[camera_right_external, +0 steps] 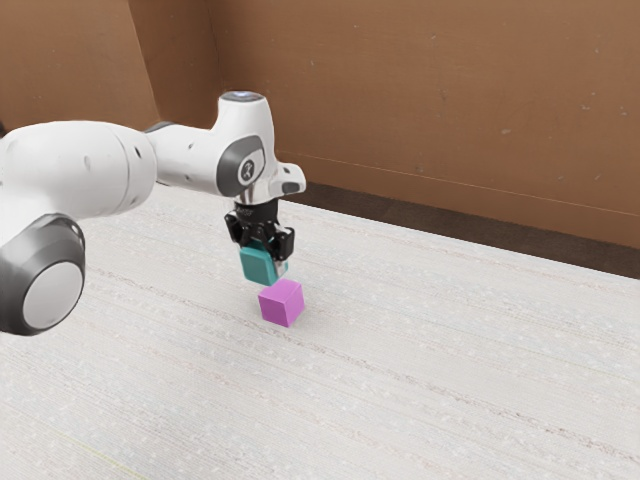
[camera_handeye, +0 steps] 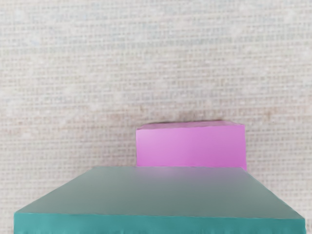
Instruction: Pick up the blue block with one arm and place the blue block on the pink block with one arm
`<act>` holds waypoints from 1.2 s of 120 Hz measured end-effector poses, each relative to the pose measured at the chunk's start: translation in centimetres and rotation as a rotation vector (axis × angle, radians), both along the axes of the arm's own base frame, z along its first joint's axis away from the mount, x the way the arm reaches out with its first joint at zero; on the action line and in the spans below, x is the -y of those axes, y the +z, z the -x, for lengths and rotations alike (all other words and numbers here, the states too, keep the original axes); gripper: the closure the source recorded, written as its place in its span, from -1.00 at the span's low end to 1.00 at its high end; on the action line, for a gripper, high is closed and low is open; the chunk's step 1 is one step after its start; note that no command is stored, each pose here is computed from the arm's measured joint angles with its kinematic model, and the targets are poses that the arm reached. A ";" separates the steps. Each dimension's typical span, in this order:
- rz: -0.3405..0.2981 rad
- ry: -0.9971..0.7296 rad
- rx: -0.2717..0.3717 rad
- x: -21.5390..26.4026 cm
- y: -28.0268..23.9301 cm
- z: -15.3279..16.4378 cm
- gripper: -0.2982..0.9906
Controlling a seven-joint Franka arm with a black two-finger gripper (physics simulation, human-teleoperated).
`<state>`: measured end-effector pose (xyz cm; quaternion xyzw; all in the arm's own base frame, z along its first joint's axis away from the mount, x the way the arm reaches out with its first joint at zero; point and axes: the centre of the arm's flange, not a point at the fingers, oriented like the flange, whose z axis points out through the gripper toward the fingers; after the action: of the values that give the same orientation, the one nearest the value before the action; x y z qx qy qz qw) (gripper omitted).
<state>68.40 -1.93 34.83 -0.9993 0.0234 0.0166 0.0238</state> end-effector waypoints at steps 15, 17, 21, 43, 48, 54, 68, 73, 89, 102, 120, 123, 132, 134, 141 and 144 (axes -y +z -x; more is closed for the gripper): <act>0.003 0.011 -0.004 0.1 -1.5 -0.2 -0.07; 0.003 0.012 -0.003 0.1 -1.6 -0.2 -0.07; 0.004 0.013 -0.001 0.1 -1.6 -0.3 -0.07; 0.007 0.013 0.010 0.6 -1.6 -0.4 -0.07; 0.008 0.012 0.012 0.9 -1.6 -0.4 -0.07; 0.010 0.010 0.012 1.1 -1.6 -0.3 -0.07; 0.012 0.014 0.005 1.2 -2.0 0.1 -0.07; 0.012 0.014 0.007 1.2 -2.0 0.2 -0.07; 0.013 0.013 0.011 1.5 -2.0 0.1 -0.07; 0.012 0.014 0.014 1.5 -2.1 0.1 -0.07; 0.009 0.013 0.020 1.5 -2.0 0.0 -0.07; 0.008 0.011 0.020 1.5 -2.0 0.0 -0.07; 0.006 0.007 0.023 1.5 -2.0 0.0 -0.07; 0.006 0.006 0.024 1.5 -2.0 0.0 -0.07; 0.006 0.003 0.026 1.5 -1.9 0.0 -0.07; 0.006 0.001 0.027 1.5 -1.9 0.0 -0.08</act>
<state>68.45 -3.44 32.89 -0.9995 0.0224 0.0030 0.0213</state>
